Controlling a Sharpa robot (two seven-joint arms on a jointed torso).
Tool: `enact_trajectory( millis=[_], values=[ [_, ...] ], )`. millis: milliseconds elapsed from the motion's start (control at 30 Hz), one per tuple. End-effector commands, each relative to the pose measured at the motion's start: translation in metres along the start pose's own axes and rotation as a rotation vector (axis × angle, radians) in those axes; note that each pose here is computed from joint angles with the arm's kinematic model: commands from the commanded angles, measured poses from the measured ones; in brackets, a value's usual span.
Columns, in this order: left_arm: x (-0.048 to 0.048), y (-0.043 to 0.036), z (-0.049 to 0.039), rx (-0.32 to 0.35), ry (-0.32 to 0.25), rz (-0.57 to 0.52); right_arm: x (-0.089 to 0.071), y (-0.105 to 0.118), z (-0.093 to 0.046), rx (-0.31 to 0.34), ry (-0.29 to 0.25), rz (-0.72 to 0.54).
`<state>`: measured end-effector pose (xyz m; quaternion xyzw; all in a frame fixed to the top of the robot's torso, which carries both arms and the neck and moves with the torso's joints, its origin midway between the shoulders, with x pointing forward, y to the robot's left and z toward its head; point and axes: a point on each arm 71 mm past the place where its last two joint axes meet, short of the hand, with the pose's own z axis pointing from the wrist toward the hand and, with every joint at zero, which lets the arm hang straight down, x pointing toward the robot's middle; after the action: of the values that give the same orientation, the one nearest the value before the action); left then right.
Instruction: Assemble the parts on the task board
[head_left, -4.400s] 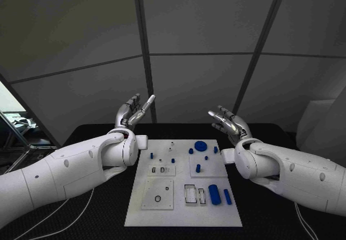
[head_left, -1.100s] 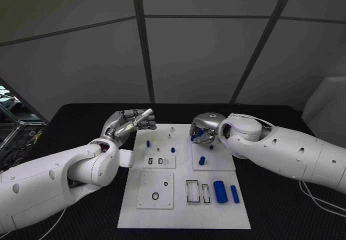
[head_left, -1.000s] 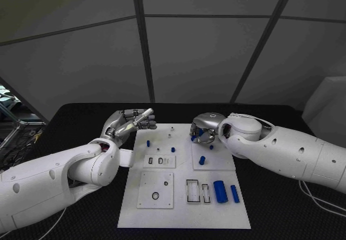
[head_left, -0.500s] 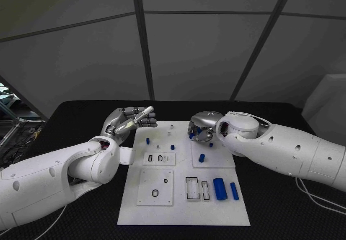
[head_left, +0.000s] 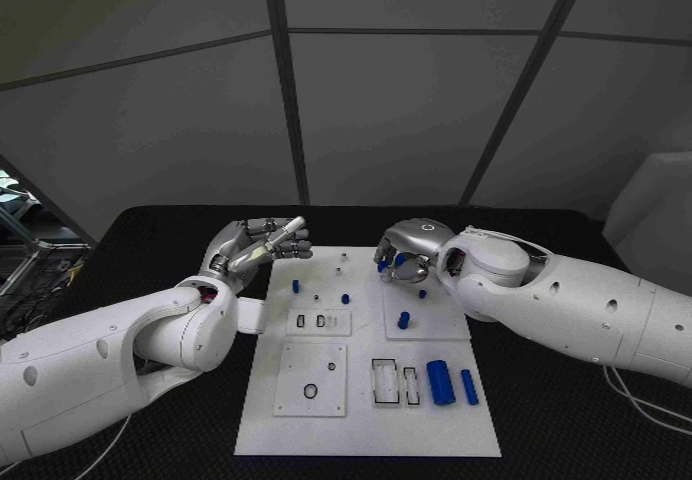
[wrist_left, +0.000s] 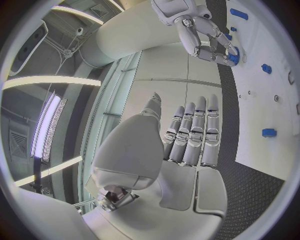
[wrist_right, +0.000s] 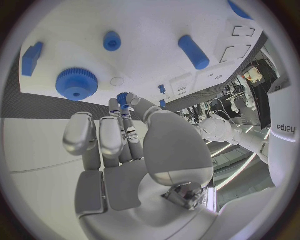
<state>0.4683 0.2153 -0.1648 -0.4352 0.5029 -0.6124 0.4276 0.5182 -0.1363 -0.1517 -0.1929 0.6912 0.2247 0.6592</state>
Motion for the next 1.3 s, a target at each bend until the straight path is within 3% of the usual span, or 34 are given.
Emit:
enact_trajectory(
  millis=[33, 233, 500, 900, 1300],
  values=[
    [0.0003, -0.0013, 0.0006, 0.005, 0.01, 0.001, -0.01, 0.002, 0.004, 0.014, -0.107, 0.006],
    [0.0002, -0.0013, 0.0006, 0.003, 0.009, 0.001, -0.014, 0.007, 0.018, 0.01, -0.149, 0.022],
    [0.0019, -0.0008, 0.0017, 0.002, 0.011, 0.0, -0.012, 0.014, 0.039, 0.003, -0.152, 0.04],
    [0.0006, -0.0002, 0.0036, 0.002, 0.001, 0.005, -0.003, 0.026, 0.062, -0.011, -0.079, 0.04],
    [-0.0008, -0.0011, 0.0042, 0.002, -0.006, 0.009, 0.002, 0.028, 0.071, 0.003, -0.043, 0.027]
  ],
)
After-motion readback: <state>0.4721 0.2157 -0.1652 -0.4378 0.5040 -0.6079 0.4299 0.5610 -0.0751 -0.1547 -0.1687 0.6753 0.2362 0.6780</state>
